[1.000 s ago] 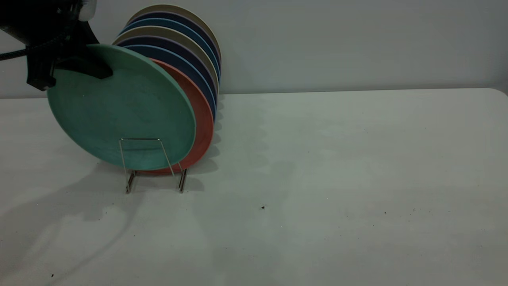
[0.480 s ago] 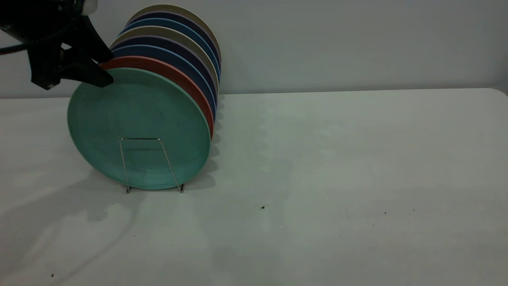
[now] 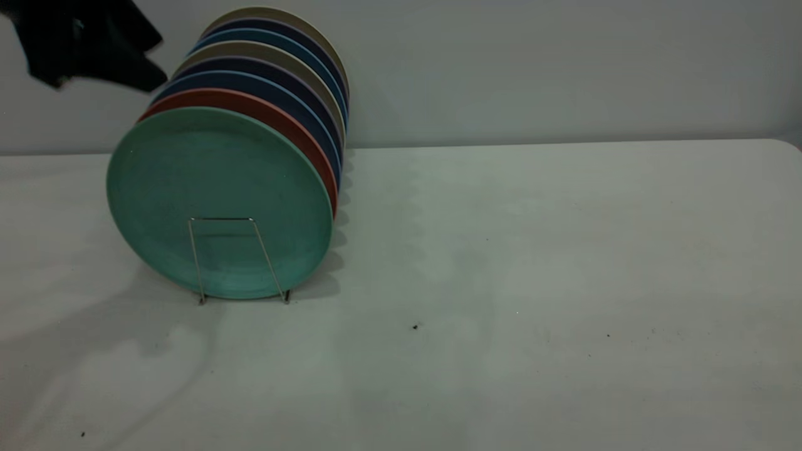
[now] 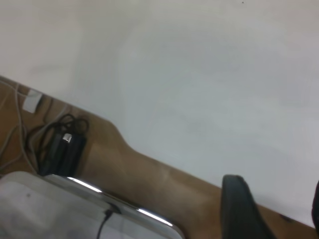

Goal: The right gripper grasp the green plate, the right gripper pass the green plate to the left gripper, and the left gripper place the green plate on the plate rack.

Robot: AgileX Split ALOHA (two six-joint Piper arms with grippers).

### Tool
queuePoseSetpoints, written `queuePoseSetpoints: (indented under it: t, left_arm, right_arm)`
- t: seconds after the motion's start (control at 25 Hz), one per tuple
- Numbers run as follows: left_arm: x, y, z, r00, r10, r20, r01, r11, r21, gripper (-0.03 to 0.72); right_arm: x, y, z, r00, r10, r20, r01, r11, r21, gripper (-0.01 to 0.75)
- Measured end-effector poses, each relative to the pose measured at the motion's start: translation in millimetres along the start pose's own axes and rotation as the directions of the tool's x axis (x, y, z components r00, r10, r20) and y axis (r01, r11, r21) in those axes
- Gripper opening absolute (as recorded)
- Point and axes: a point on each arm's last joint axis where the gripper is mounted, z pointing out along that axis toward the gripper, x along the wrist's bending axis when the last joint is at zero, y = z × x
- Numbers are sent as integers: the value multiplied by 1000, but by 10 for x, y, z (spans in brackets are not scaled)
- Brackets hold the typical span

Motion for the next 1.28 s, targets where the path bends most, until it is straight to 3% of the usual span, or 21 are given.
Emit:
queuePoseSetpoints:
  t: [0.16,0.36,0.56,0.68,0.84,1.0,1.28]
  left_arm:
    - [-24,238,-460,997,-53,-52,50,997,-57,473]
    - [-176,544,-1200,967,-217,-131,198,969,-147,473]
    - [-502,621,-1750,906,-407,-115,398,913,-94,473]
    - [-741,580,-2000,844,-527,-103,530,848,8,473]
    - [-1022,472,-2180,723,-680,-121,691,709,143,473]
    - [-1300,288,-2127,635,-754,-168,772,607,190,473]
    - [-1958,-109,-1886,504,-840,-202,851,443,281,473]
  right_arm:
    - [-95,-33,-4,991,85,107,-88,996,26,364]
    - [-193,-62,-17,961,168,221,-178,984,28,364]
    - [-220,-85,-7,951,181,249,-196,980,35,364]
    - [-223,-85,-7,951,180,252,-195,980,34,364]
    - [-223,-85,-7,951,181,252,-195,980,34,364]
    - [-213,-97,-28,950,179,254,-190,982,17,363]
    - [-110,-234,-211,952,155,263,-120,982,-145,363]
